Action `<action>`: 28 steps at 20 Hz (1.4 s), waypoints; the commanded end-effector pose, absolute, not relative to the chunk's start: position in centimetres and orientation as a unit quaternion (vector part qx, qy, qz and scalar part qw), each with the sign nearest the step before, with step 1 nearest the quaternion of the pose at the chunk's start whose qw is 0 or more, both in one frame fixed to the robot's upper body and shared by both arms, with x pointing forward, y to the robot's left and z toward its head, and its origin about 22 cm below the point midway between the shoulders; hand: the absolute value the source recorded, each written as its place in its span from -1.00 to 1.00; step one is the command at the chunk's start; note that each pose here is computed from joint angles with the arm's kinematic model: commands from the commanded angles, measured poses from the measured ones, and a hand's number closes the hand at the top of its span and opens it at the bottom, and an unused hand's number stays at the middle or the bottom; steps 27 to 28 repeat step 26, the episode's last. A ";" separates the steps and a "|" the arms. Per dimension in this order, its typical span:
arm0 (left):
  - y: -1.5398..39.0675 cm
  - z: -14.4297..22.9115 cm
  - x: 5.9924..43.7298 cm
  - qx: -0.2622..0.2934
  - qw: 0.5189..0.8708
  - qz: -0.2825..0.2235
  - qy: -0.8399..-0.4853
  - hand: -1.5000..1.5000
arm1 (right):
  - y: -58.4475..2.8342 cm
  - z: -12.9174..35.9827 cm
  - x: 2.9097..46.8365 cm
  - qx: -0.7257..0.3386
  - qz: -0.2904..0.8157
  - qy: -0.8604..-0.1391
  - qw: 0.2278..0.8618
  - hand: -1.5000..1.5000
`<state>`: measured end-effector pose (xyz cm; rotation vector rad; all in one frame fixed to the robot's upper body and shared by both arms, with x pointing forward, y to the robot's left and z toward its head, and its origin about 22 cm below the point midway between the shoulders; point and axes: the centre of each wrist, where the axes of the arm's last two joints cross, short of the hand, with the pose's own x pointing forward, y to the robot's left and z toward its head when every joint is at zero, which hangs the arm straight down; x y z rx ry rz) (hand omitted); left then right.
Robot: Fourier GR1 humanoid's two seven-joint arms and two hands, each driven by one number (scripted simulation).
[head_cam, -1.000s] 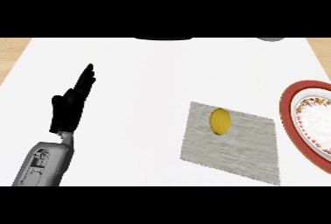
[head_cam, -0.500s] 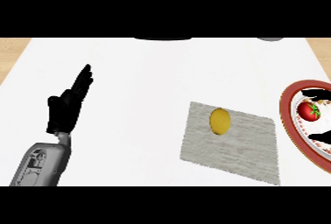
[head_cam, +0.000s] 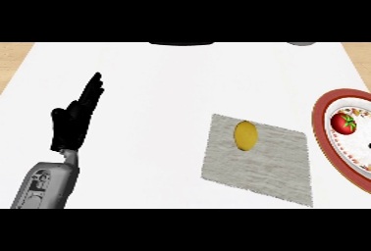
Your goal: Pick the tomato from the placemat and place it in the plate
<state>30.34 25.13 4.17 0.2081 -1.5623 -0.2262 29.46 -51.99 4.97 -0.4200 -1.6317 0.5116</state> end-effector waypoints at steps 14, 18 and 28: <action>25.3 4.0 30.6 0.087 0.694 -0.103 -0.707 0.00 | -62.1 12.0 19.0 -0.176 0.074 -0.735 0.650 -1.00; 25.2 3.7 30.0 0.086 0.694 -0.097 -0.708 0.00 | -62.6 12.0 17.8 -0.192 0.087 -0.725 0.656 -1.00; 24.5 4.3 30.8 0.087 0.690 -0.105 -0.711 0.00 | -62.8 12.7 17.7 -0.197 0.074 -0.722 0.660 -1.00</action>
